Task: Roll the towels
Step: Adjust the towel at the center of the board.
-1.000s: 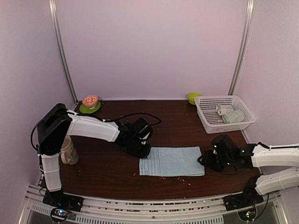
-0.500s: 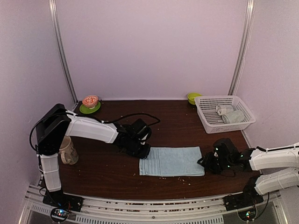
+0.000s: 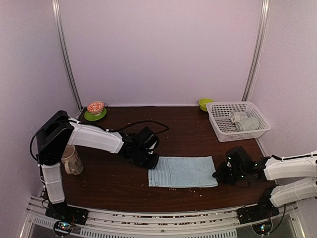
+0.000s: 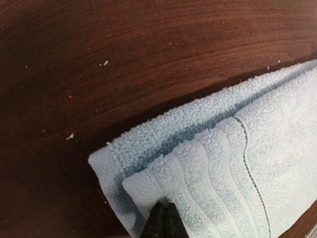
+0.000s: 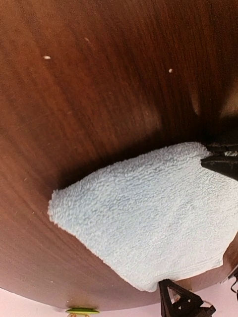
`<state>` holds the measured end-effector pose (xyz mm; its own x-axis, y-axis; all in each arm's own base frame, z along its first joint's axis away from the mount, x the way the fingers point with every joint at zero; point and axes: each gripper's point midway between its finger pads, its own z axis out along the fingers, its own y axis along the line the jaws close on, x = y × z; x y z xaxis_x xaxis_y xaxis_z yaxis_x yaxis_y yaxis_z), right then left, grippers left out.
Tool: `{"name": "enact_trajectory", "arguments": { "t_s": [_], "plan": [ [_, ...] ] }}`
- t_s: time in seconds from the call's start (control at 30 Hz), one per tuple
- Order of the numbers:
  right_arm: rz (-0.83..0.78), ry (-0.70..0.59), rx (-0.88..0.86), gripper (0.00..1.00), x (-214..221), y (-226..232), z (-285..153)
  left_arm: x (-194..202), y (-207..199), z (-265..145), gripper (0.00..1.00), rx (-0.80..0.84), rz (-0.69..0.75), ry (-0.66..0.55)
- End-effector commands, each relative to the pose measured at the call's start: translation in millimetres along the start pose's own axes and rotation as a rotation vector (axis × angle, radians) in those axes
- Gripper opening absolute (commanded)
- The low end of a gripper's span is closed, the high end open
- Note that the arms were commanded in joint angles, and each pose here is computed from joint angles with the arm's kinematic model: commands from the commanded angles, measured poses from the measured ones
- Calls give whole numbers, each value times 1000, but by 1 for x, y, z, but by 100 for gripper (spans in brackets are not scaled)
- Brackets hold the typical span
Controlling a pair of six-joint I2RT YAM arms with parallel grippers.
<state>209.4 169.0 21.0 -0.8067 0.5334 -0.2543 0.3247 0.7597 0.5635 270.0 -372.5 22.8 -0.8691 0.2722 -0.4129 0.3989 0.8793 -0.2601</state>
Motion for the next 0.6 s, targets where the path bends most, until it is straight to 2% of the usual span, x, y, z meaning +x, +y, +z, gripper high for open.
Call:
{"name": "enact_trajectory", "arguments": {
  "t_s": [0.0,0.13,0.27,0.43,0.57],
  "plan": [
    [-181,-125,140,0,-33,-2,-29,32,15,1,0,-28,-27,107],
    [-379,-159,129,0,-53,31,-52,29,4,-1,0,18,-46,104],
    [-512,-108,86,0,-51,58,-56,28,-4,-1,0,57,-72,103],
    [-590,-53,99,0,-41,66,-43,28,-8,-1,0,69,-96,105],
    [-588,-45,209,0,-43,48,-27,28,-5,-8,0,52,-103,104]
  ]
}}
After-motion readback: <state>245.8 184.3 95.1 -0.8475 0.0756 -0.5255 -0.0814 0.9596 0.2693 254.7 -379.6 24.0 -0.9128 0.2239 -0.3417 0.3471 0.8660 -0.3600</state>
